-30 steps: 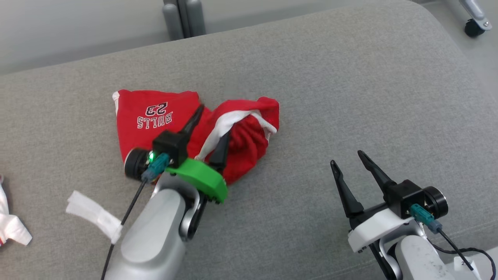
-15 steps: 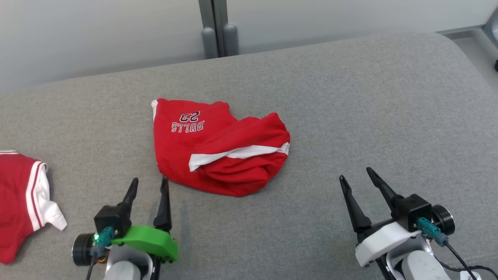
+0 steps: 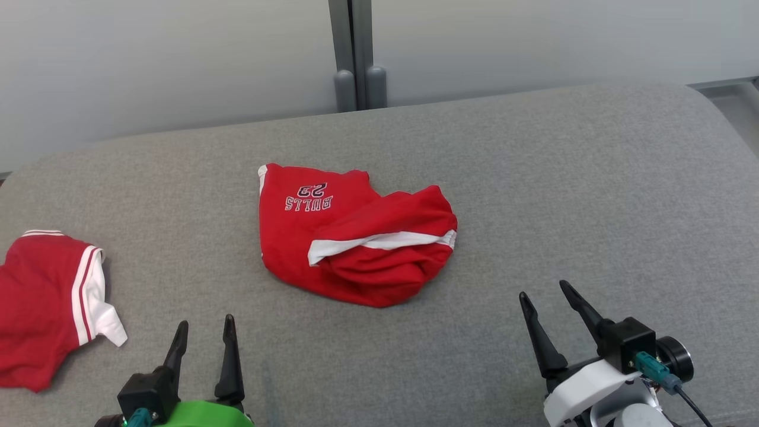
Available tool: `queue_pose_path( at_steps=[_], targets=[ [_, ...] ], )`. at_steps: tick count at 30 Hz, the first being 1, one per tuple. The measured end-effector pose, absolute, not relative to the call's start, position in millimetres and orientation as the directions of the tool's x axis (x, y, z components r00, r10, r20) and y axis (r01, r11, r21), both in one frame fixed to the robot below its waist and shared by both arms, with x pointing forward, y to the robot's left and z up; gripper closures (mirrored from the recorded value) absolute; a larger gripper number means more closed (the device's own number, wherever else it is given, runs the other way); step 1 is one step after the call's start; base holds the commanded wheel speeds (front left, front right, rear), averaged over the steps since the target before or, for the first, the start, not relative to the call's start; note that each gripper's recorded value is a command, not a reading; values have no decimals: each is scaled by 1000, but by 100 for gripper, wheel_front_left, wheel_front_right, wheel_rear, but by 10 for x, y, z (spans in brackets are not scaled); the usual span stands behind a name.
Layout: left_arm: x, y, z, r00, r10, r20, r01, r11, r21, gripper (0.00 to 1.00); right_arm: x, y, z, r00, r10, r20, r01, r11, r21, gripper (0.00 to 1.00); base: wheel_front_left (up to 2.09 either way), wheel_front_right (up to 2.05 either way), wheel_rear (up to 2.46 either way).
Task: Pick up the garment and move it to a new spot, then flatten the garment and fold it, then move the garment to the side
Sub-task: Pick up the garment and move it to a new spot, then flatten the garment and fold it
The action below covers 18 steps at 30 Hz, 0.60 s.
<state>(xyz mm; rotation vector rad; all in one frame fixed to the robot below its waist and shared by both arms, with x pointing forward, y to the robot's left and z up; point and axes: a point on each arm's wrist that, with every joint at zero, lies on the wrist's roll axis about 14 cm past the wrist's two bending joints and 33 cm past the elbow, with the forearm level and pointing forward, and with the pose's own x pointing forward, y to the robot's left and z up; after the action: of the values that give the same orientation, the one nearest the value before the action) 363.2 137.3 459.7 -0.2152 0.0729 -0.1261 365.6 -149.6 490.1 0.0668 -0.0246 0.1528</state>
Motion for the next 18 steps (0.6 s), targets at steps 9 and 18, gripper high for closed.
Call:
queue_pose_path(
  at_steps=[9,18],
  targets=[
    [3722,1270,4625,986,-162,-47,148,964,-223,0,3774,-1454,4849,986,165,14,-166,984,66,0,0,0,0],
    [3972,848,4645,950,-311,-30,301,937,-180,0,4045,-1316,4798,978,207,6,-207,976,63,0,0,0,0]
  ],
)
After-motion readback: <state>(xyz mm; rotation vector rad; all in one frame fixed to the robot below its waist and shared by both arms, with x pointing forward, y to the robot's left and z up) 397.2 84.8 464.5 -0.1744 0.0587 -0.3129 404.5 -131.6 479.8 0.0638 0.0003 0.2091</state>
